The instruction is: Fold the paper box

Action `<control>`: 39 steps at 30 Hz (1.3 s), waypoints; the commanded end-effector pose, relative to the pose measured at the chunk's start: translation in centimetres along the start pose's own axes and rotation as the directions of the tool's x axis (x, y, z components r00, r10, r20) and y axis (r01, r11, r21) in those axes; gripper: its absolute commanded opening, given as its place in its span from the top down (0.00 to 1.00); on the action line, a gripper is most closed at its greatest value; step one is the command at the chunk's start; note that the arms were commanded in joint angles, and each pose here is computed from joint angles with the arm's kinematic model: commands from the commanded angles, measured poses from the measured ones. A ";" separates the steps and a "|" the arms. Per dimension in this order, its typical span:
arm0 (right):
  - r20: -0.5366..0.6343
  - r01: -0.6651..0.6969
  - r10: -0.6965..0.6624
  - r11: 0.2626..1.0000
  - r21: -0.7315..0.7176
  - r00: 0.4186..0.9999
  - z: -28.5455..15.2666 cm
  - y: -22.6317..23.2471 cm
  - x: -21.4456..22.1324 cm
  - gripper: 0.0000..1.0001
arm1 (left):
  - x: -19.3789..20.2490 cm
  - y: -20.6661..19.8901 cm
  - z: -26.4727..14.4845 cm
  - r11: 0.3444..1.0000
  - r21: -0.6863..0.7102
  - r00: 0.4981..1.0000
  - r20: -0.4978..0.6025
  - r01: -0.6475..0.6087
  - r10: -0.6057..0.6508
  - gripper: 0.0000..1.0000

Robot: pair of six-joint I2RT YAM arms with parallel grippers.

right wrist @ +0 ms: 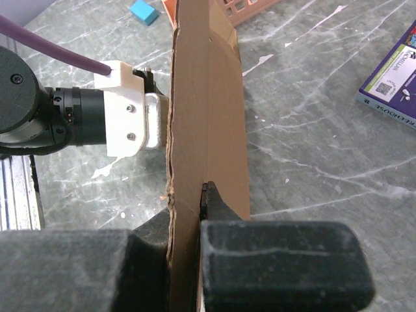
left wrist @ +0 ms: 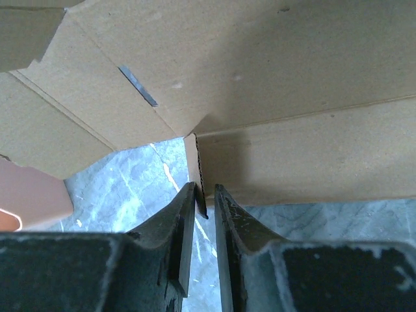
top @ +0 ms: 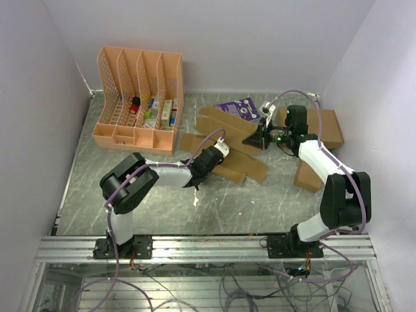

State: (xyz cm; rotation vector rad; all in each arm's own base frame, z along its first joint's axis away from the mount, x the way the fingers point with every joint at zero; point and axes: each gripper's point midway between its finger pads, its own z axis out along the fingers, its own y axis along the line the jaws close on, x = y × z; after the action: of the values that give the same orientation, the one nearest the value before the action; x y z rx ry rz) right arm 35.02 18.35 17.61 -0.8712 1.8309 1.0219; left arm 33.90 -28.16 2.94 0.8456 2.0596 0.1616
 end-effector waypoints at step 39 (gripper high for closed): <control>-0.033 0.013 -0.013 1.000 0.005 0.999 0.3 -0.2 0.8 1.00 | -5.3 0.8 -3.2 0.683 0.603 0.861 -0.013 0.412 -0.508 0.51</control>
State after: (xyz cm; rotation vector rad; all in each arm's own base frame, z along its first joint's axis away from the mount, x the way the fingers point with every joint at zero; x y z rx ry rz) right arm 35.06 18.11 17.12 -0.8887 1.8392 0.9918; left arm 33.80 -28.77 4.59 0.6744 2.2470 -0.6331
